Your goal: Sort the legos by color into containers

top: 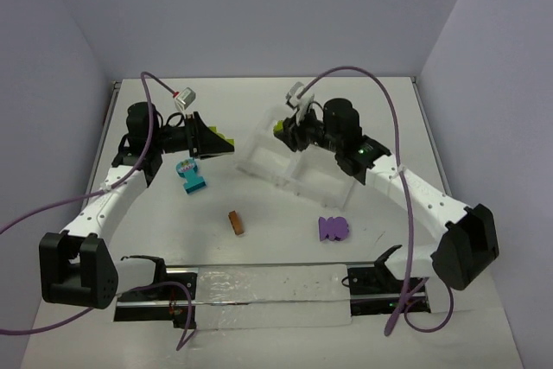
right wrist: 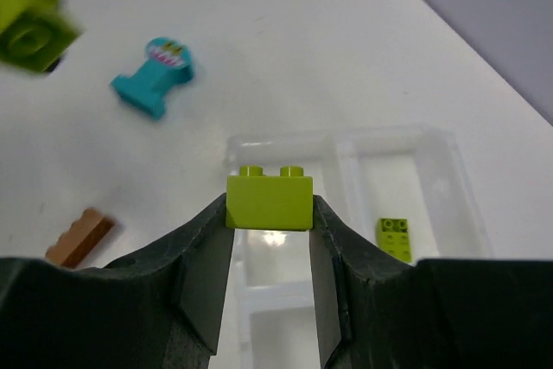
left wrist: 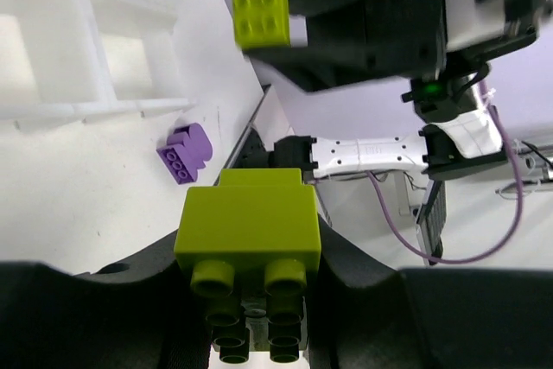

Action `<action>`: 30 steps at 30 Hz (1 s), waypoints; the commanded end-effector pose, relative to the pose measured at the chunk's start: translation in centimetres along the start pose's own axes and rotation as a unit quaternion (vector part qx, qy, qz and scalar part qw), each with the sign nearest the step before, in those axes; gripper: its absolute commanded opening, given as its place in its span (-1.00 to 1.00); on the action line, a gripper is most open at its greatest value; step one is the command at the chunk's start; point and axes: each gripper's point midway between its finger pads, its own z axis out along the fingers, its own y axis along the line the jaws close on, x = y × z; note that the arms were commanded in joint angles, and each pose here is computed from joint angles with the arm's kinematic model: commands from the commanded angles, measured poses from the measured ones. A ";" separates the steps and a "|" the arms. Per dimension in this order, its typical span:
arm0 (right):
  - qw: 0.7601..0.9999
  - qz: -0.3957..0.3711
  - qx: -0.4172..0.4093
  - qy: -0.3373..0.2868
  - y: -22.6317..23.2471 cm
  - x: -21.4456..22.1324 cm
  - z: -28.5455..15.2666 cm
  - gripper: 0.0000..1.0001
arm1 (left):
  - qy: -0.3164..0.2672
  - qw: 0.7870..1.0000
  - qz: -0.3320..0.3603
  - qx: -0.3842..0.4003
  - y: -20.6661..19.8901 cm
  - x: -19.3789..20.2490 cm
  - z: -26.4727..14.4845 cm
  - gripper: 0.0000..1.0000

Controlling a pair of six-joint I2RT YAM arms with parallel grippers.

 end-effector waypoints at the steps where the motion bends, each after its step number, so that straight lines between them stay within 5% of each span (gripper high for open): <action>1: 0.950 0.185 0.225 0.112 -8.6 2.0 2.0 -1.00 | -0.040 0.998 0.027 -0.030 -0.4 -2.2 -0.1 -0.99; 4: 0.919 0.230 0.269 0.172 -10.7 3.1 3.9 -0.97 | -0.055 0.997 0.046 -0.038 -0.9 -2.9 -0.2 -1.00; 17: 0.857 0.356 0.303 0.217 -13.5 8.8 7.2 -0.83 | -0.058 0.996 0.048 -0.051 -1.5 -2.1 -0.9 -1.00; 20: 0.850 0.369 0.296 0.230 -13.3 9.9 7.6 -0.64 | -0.059 0.996 0.046 -0.054 -1.3 -2.0 -0.9 -0.99; 30: 0.858 0.377 0.266 0.228 -12.9 9.0 8.8 0.53 | -0.056 0.996 0.043 -0.052 -1.3 -1.9 -0.5 -0.99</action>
